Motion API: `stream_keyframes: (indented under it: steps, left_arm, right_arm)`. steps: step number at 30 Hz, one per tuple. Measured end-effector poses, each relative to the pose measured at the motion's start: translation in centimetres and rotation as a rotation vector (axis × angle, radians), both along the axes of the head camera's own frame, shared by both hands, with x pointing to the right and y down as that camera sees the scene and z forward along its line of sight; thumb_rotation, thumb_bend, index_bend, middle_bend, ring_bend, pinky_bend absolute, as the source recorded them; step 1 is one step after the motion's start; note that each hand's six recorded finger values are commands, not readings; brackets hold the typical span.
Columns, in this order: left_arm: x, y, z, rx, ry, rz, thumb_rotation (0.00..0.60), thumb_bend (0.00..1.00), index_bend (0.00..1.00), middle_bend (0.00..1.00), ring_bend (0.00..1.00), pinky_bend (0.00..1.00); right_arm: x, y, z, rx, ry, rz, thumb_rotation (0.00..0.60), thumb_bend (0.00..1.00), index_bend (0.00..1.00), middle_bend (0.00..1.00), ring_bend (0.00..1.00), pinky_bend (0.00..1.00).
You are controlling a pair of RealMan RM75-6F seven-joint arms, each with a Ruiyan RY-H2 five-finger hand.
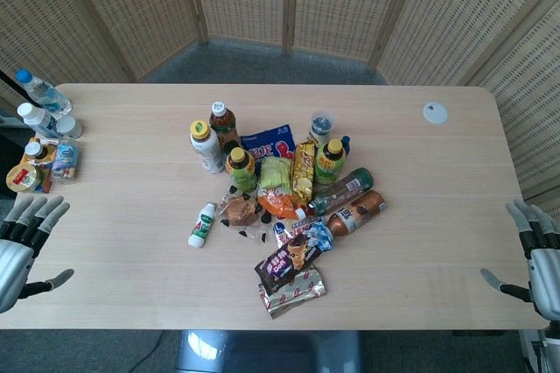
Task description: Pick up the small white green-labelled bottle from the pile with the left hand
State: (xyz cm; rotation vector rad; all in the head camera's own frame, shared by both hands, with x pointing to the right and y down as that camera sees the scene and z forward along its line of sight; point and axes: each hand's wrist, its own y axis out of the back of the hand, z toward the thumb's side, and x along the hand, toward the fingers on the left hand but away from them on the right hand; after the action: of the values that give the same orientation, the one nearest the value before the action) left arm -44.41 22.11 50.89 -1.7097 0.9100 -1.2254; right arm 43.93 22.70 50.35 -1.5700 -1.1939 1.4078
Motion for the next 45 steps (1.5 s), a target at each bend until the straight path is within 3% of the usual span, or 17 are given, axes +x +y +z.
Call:
stream_keyframes:
  steps: [10,16,19,26,29,34,38,45]
  left_arm:
    - [0.2,0.0,0.7,-0.014,0.001,0.022,0.6,0.0,0.0,0.0,0.0,0.0]
    - [0.3,-0.6,2.4,-0.001,-0.024,0.116,0.6,0.0,0.0,0.0,0.0,0.0]
    - [0.4,-1.4,4.0,0.008,-0.071,0.215,0.6,0.0,0.0,0.0,0.0,0.0]
    - [3.6,-3.6,7.9,0.115,-0.23,0.606,0.6,0.0,0.0,0.0,0.0,0.01]
    - [5.1,-4.2,9.3,0.129,-0.257,0.72,0.6,0.0,0.0,0.0,0.0,0.03]
    - [7.0,-4.5,12.0,0.149,-0.33,0.855,0.6,0.0,0.0,0.0,0.0,0.07]
    - [8.7,-4.9,15.0,0.123,-0.376,0.938,0.6,0.0,0.0,0.0,0.0,0.08]
    - [11.3,-5.4,17.7,0.125,-0.447,1.074,0.6,0.0,0.0,0.0,0.0,0.08]
  right_arm:
    - [0.7,-0.4,0.0,0.017,0.027,0.016,0.586,0.0,0.0,0.0,0.0,0.0]
    - [0.9,-0.5,-0.5,0.031,0.024,0.022,0.588,0.0,0.0,0.0,0.0,0.0]
    - [0.9,-0.5,-0.6,0.035,0.022,0.025,0.586,0.0,0.0,0.0,0.0,0.0]
    - [0.7,-0.5,-0.3,0.026,0.027,0.017,0.586,0.0,0.0,0.0,0.0,0.0]
    - [0.7,-0.4,-0.3,0.025,0.025,0.017,0.587,0.0,0.0,0.0,0.0,0.0]
    - [0.9,-0.6,-0.4,0.028,0.02,0.027,0.585,0.0,0.0,0.0,0.0,0.0]
    - [0.9,-0.6,-0.4,0.03,0.014,0.028,0.584,0.0,0.0,0.0,0.0,0.0]
    - [1.1,-0.8,-0.6,0.039,0.004,0.035,0.587,0.0,0.0,0.0,0.0,0.0]
